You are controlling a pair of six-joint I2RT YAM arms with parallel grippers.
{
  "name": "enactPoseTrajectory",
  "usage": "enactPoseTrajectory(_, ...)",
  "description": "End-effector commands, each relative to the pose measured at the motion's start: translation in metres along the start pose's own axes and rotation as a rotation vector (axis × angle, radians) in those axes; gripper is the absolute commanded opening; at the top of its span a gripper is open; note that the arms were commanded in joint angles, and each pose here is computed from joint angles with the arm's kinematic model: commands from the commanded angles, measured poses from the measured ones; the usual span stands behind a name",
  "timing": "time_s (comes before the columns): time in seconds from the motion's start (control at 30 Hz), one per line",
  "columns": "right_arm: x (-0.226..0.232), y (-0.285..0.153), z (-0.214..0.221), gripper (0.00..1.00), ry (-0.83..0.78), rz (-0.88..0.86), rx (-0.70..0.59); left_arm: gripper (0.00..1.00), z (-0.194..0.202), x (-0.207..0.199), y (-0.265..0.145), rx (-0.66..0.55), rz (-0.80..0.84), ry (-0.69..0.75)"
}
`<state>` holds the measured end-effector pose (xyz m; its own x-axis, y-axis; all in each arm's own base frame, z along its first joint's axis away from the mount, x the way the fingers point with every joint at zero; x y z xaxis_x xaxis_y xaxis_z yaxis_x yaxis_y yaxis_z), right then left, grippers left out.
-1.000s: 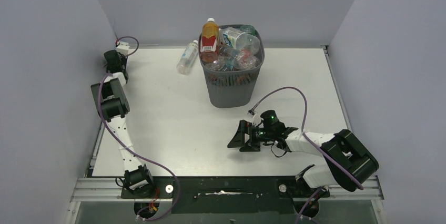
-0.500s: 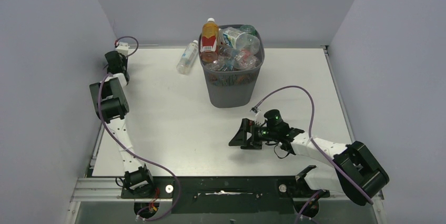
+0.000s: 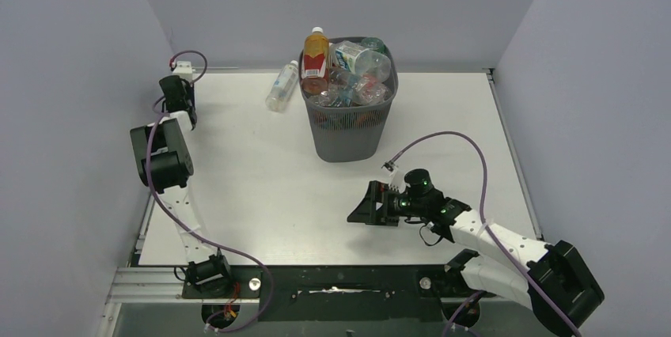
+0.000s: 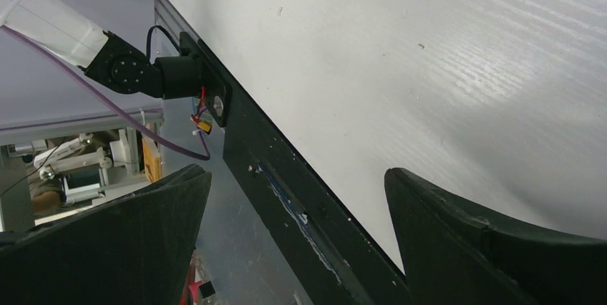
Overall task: Put the plastic bottles in the bin
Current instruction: Pick up the plastic bottle from the corner of the board, then place the plastic bottle in the trash bin.
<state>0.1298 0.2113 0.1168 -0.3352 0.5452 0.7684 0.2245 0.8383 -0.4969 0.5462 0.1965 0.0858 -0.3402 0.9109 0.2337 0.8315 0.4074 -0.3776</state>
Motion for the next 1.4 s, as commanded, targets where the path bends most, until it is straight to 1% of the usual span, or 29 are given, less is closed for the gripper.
enactPoseTrajectory(0.0,0.009,-0.005,-0.004,0.98,-0.032,0.005,-0.034,0.24,-0.061,-0.005,-0.039,-0.156,-0.013,-0.120)
enactPoseTrajectory(0.2,0.019,-0.015,-0.007,0.98,-0.076,0.050,-0.037,0.23,-0.078,-0.033,-0.081,-0.176,0.042,-0.214)
enactPoseTrajectory(0.43,0.041,-0.032,-0.011,0.98,-0.104,0.068,-0.079,0.23,-0.122,-0.068,-0.154,-0.247,0.148,-0.321)
enactPoseTrajectory(0.53,0.051,-0.038,-0.011,0.98,-0.118,0.075,-0.090,0.23,-0.138,-0.074,-0.189,-0.267,0.205,-0.390)
enactPoseTrajectory(0.67,0.061,-0.048,-0.014,0.98,-0.139,0.111,-0.109,0.24,-0.159,-0.073,-0.236,-0.285,0.283,-0.465)
enactPoseTrajectory(0.7,0.063,-0.051,-0.015,0.98,-0.146,0.115,-0.118,0.24,-0.160,-0.073,-0.246,-0.266,0.311,-0.470)
enactPoseTrajectory(0.93,0.079,-0.067,-0.019,0.98,-0.148,0.111,-0.163,0.24,-0.195,-0.086,-0.337,-0.222,0.616,-0.554)
enactPoseTrajectory(1.17,0.089,-0.075,-0.024,0.98,-0.153,0.116,-0.174,0.24,-0.237,-0.103,-0.435,-0.244,0.979,-0.731)
enactPoseTrajectory(1.37,0.103,-0.075,-0.037,0.98,-0.166,0.110,-0.180,0.24,-0.273,-0.134,-0.494,-0.230,1.240,-0.809)
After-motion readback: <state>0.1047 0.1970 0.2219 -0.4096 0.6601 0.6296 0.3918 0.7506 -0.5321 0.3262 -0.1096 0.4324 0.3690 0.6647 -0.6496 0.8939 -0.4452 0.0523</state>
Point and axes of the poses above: each gripper's point midway between its finger pads, its own y axis out along the fingers, its own x axis along the line the jaws close on, z = x × y, the point moved 5 cm from there along -y, back along the fingers, and after that the axes turned 7 degrees about -y, right-handed, at the moved point
